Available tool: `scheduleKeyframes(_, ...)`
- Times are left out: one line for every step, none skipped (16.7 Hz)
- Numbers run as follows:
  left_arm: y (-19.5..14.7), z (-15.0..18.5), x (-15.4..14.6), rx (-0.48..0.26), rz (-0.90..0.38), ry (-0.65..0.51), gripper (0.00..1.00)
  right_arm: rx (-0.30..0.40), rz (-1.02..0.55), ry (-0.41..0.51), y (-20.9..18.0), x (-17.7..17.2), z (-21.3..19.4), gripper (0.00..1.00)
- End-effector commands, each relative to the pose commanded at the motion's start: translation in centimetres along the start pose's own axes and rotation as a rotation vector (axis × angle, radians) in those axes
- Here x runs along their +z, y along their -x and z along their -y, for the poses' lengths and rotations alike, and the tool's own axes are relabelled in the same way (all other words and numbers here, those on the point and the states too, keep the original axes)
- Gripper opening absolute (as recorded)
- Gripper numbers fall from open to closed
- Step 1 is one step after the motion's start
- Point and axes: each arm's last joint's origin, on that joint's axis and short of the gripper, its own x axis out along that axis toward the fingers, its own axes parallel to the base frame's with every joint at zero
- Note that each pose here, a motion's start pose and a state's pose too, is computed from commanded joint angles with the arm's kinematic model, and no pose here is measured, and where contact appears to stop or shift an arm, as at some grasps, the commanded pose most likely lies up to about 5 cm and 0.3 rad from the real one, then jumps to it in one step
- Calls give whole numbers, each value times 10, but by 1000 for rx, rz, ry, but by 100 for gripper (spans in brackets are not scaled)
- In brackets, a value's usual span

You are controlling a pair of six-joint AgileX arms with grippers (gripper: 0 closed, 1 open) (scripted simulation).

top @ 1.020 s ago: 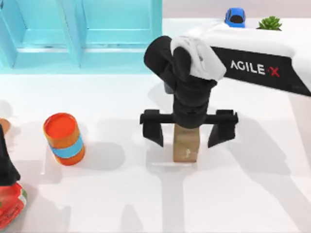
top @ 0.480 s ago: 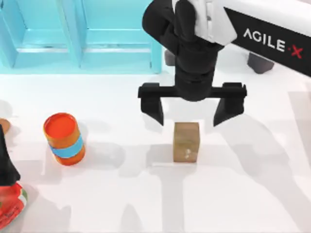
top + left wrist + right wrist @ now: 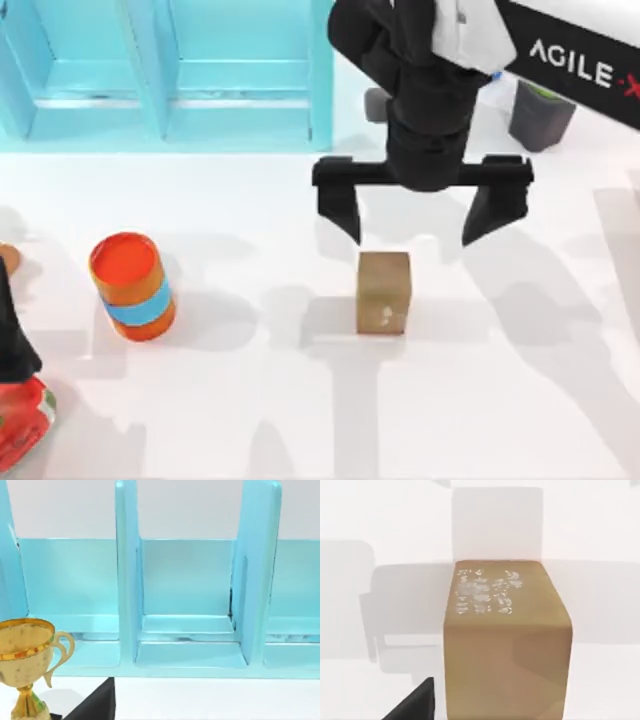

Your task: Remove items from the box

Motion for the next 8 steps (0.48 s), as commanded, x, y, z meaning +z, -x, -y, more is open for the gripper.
scheduleKeyframes(0,0,0,0,0,0,100,-1,-4,-3,1,10,16,100)
scheduleKeyframes(0,0,0,0,0,0,100,-1,-7,-7,2,21,35,100)
scheduleKeyframes(0,0,0,0,0,0,100,-1,-10,-11,4,32,58,100)
scheduleKeyframes(0,0,0,0,0,0,100,0,-12,-14,6,44,85,100)
scheduleKeyframes(0,0,0,0,0,0,100,2,-13,-18,9,54,115,100)
scheduleKeyframes(0,0,0,0,0,0,100,3,-13,-21,12,62,147,100)
scheduleKeyframes(0,0,0,0,0,0,100,5,-12,-23,15,68,182,100)
scheduleKeyframes(0,0,0,0,0,0,100,7,-10,-23,18,70,217,100)
